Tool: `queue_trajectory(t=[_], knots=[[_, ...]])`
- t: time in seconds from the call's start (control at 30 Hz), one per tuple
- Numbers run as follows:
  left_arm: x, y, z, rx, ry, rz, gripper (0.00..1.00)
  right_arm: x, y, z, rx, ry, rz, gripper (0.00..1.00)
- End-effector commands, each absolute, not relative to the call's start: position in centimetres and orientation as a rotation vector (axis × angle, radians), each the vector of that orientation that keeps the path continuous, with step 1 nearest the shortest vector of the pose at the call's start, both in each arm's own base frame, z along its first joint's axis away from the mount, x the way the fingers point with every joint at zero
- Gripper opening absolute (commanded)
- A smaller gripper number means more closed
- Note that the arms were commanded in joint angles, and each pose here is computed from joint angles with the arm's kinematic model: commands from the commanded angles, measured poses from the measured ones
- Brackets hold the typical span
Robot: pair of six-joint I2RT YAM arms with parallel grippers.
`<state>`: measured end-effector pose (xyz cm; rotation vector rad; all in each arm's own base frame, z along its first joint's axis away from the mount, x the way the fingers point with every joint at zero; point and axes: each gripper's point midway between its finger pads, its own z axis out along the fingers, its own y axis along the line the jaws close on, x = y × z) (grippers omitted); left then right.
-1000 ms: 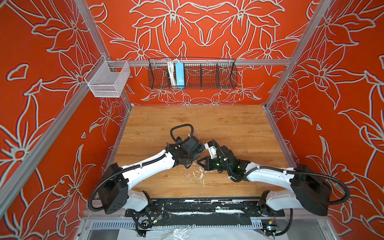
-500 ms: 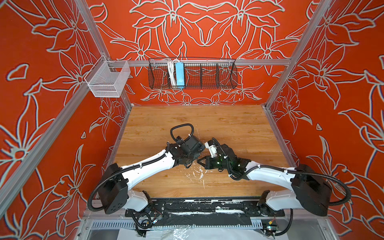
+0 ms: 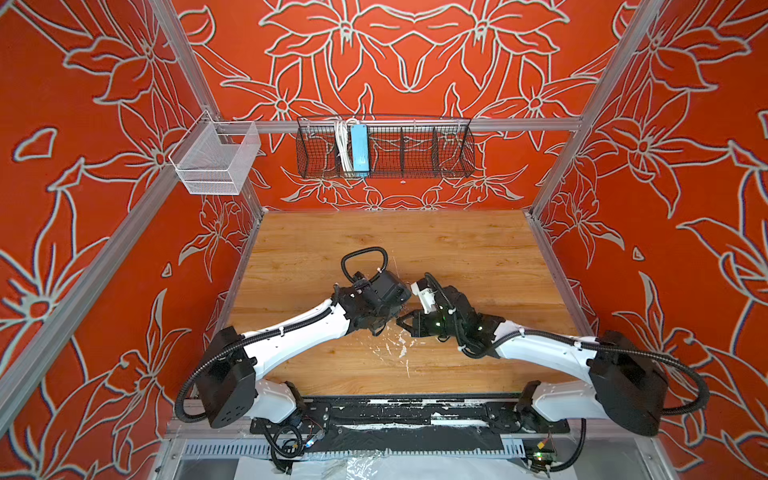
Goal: Unlock with the key
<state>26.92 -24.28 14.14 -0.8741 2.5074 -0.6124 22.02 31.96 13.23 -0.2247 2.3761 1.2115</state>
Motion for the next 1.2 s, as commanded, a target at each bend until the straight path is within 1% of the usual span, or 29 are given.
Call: queue_trajectory(t=[0.0,0.1,0.3,0.43,0.57,0.7,0.77,0.97,1.17], knots=[[26.2,-24.8,14.8,-0.876,2.521,-0.645,0.07,23.6,31.5,15.3,-0.223,2.316,1.153,0.0],[26.1,-25.4,14.7,-0.885,2.529,-0.699,0.07,23.7,31.5,15.3,-0.285,2.312,1.087,0.0],[26.0,-26.1,15.0,-0.877,2.535,-0.747,0.06,23.5,32.6,15.5,-0.343,2.295,1.132,0.0],[25.9,-26.2,15.1,-0.867,2.543,-0.748,0.05,23.4,33.8,17.1,-0.325,2.217,1.295,0.0],[25.7,-25.2,14.7,-0.876,2.542,-0.679,0.05,23.9,33.9,18.4,-0.237,2.164,1.489,0.0],[25.6,-25.1,14.6,-0.875,2.542,-0.675,0.03,24.3,33.7,18.9,-0.182,2.155,1.555,0.0],[25.5,-24.9,14.4,-0.878,2.545,-0.664,0.03,24.4,33.6,18.7,-0.206,2.173,1.508,0.0],[25.3,-25.5,14.3,-0.878,2.556,-0.715,0.02,24.4,32.0,16.7,-0.329,2.243,1.191,0.0],[25.2,-26.6,14.7,-0.87,2.566,-0.797,0.0,23.9,32.3,17.1,-0.487,2.212,1.08,0.0]])
